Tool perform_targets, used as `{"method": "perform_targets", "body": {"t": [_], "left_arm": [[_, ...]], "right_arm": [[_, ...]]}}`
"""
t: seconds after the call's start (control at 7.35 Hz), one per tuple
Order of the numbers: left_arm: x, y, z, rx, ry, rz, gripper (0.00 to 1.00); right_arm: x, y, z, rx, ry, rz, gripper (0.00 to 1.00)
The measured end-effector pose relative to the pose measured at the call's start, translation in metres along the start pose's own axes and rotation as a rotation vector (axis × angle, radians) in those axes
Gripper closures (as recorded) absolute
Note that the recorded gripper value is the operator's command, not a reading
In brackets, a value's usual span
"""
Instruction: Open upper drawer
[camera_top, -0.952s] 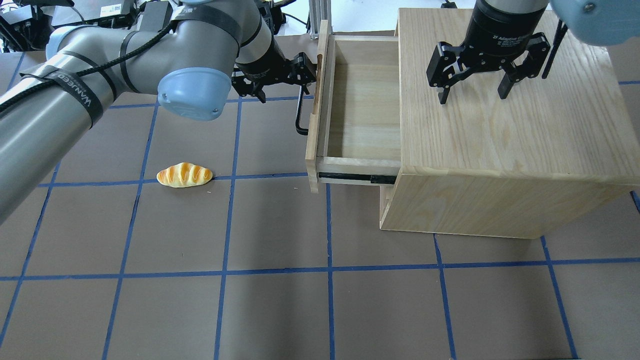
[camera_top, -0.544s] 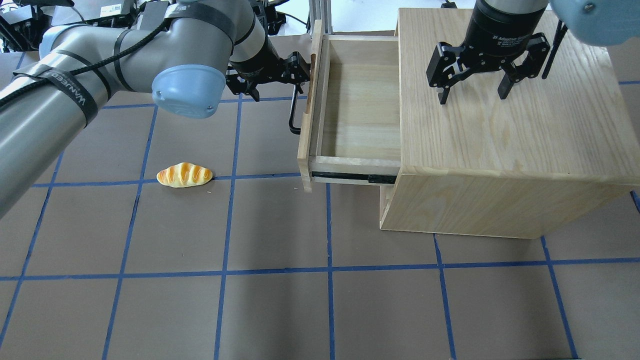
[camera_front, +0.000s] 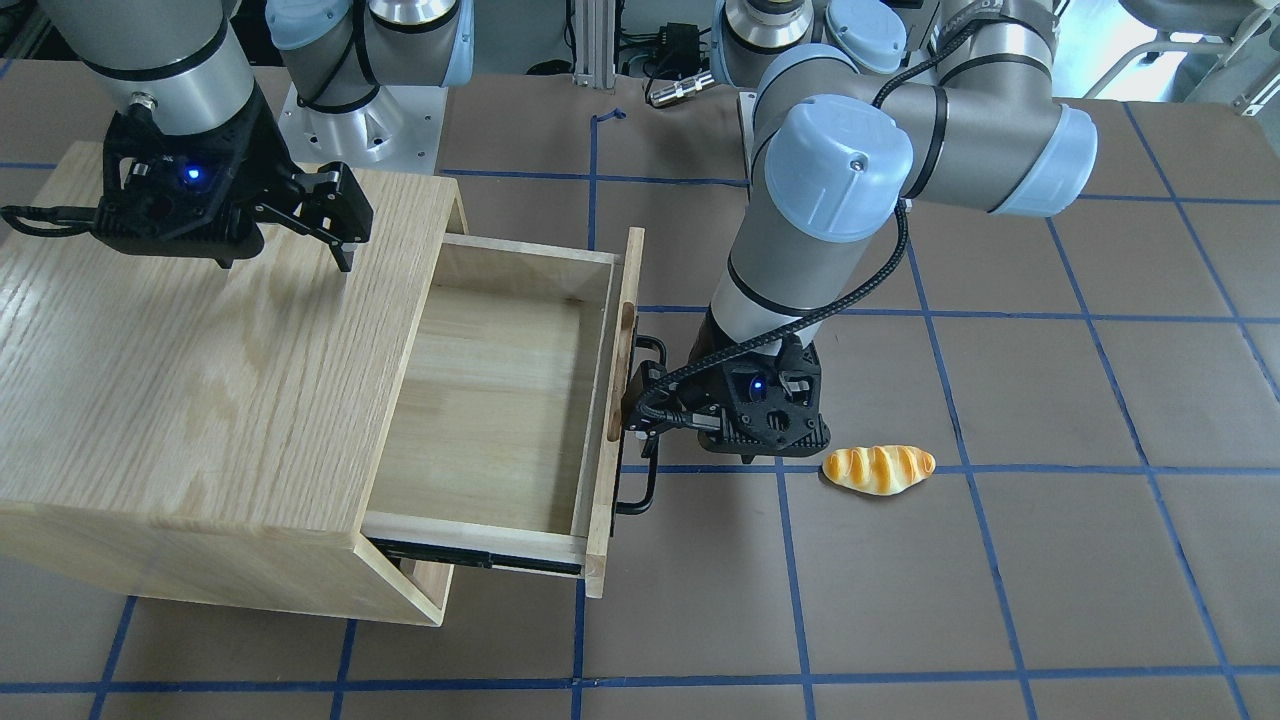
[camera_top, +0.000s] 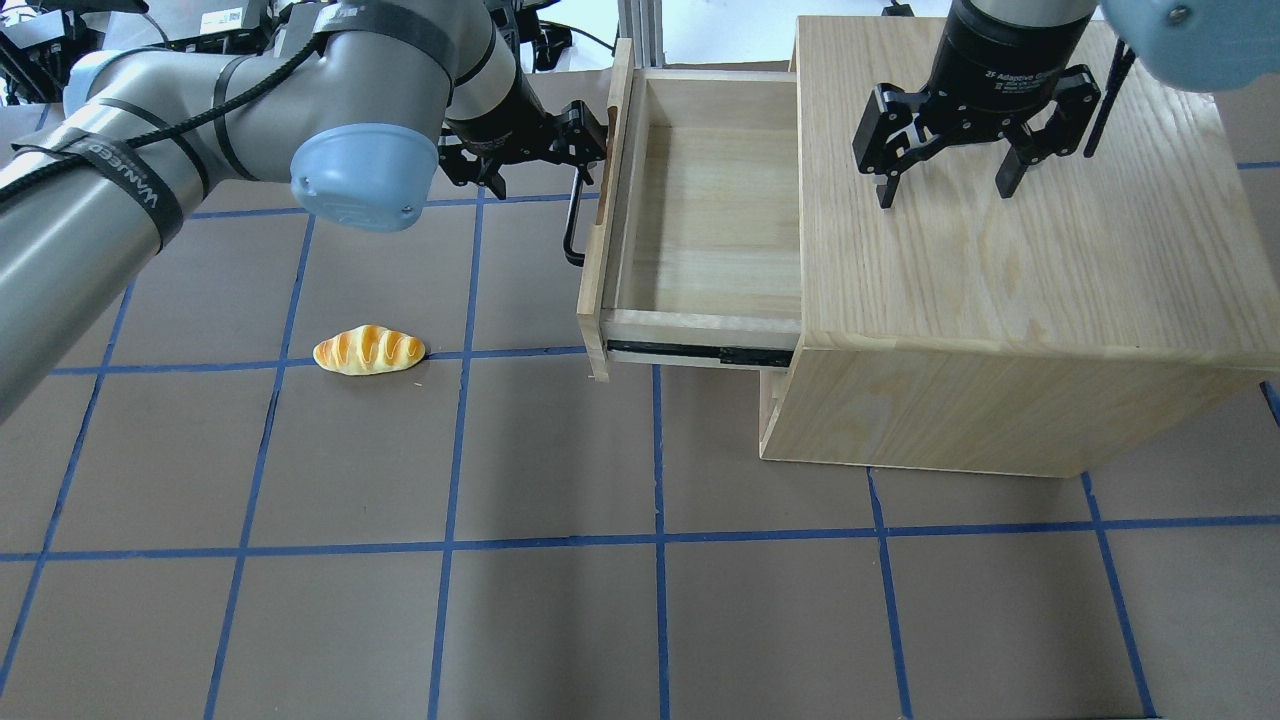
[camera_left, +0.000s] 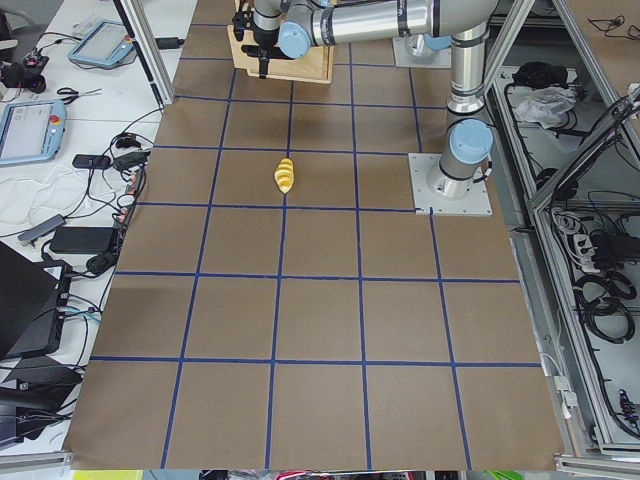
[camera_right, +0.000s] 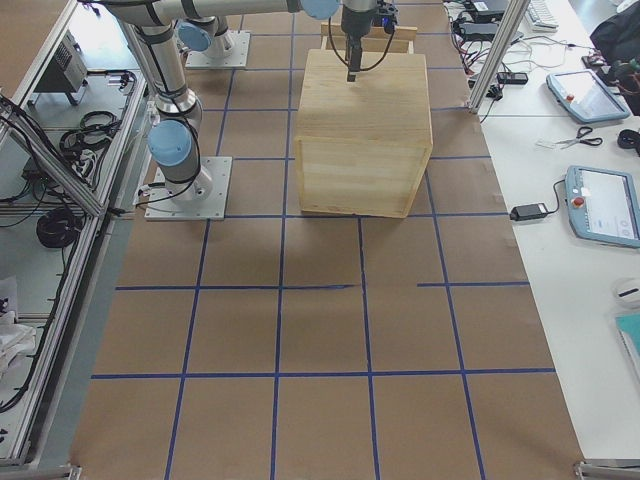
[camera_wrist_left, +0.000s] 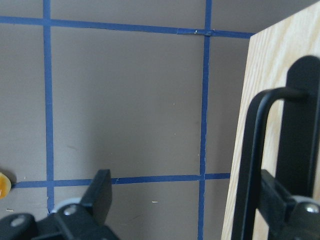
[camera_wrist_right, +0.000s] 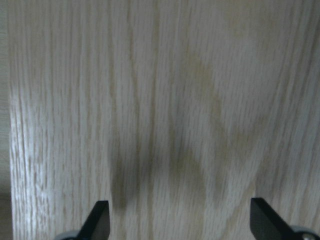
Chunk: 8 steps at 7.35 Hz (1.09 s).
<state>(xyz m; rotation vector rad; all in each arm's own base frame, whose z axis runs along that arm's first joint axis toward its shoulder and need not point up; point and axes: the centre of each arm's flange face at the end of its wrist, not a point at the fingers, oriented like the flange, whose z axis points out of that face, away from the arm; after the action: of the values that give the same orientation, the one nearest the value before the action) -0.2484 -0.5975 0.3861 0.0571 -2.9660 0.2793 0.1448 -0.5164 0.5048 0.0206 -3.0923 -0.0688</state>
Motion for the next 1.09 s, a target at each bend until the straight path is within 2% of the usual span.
{"method": "perform_targets", "body": {"t": [0.27, 0.54, 0.82, 1.09], "left_arm": [[-0.002, 0.004, -0.008, -0.016, -0.005, -0.008, 0.0], [-0.003, 0.014, -0.033, -0.043, -0.023, -0.014, 0.0], [-0.007, 0.01, -0.07, -0.059, -0.086, -0.017, 0.0], [-0.045, -0.005, -0.097, -0.077, -0.175, -0.048, 0.0]], "right_arm": [[0.0, 0.0, 0.0, 0.0, 0.0, 0.0, 0.0], [0.0, 0.0, 0.0, 0.0, 0.0, -0.001, 0.0], [0.0, 0.0, 0.0, 0.0, 0.0, -0.001, 0.0], [0.0, 0.0, 0.0, 0.0, 0.0, 0.0, 0.0]]}}
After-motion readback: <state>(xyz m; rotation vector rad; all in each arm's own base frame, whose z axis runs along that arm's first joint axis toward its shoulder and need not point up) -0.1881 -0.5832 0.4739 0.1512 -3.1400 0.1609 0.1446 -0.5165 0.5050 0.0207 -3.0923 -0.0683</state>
